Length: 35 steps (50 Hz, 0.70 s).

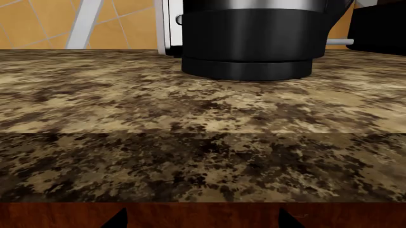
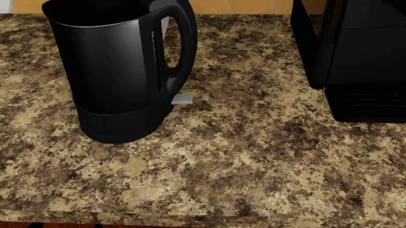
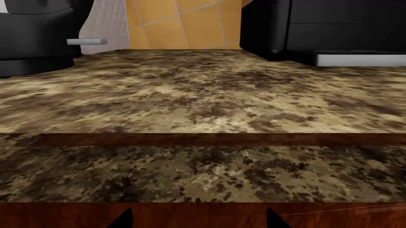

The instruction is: Close the lid of the electric kettle.

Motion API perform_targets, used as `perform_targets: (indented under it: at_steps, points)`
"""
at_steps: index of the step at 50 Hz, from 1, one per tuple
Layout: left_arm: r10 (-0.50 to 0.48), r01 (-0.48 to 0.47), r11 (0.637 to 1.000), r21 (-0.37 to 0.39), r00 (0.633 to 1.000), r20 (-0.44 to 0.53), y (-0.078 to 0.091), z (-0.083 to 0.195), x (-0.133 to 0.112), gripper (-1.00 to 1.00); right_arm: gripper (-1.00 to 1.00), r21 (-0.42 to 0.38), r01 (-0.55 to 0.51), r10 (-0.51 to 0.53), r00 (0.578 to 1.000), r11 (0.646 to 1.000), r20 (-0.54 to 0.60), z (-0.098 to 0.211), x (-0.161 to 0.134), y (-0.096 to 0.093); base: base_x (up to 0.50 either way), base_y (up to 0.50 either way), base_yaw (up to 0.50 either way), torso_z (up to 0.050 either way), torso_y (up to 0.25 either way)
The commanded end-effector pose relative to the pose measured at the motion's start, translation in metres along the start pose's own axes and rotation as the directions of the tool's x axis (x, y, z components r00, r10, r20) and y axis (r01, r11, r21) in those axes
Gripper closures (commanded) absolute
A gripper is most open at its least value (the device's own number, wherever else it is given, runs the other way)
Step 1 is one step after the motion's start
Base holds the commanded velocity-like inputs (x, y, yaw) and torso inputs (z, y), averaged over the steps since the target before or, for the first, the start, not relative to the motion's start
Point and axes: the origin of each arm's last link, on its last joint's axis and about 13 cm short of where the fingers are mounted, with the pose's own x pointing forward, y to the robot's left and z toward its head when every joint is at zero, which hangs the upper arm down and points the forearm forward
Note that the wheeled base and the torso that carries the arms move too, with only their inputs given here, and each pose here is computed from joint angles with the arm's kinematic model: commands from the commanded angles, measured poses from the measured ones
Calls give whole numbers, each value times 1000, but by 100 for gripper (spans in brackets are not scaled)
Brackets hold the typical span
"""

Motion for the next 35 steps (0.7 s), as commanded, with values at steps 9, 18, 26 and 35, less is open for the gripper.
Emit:
perform_targets:
  at_steps: [9, 18, 26, 35]
  points:
    - [-3, 3, 1000, 3, 1000, 2, -1, 1, -1, -100, -100, -3, -20, 20, 1000, 1000, -7, -1, -1, 1, 0, 0, 0, 0, 0]
    - [-8, 8, 1000, 6, 1000, 5, -1, 0, -1, -100, -100, -13, -15, 15, 1000, 1000, 7, -1, -2, 1, -56, 0, 0, 0, 0]
    - [-11, 11, 1000, 5, 1000, 8, -1, 2, -2, -100, -100, 3, -3, 3, 1000, 1000, 16, 1, -3, 0, -188, 0, 0, 0, 0]
    - [-13, 13, 1000, 5, 1000, 6, -1, 2, -2, -100, -100, -10, -11, 11, 1000, 1000, 16, 2, -4, 1, -389, 0, 0, 0, 0]
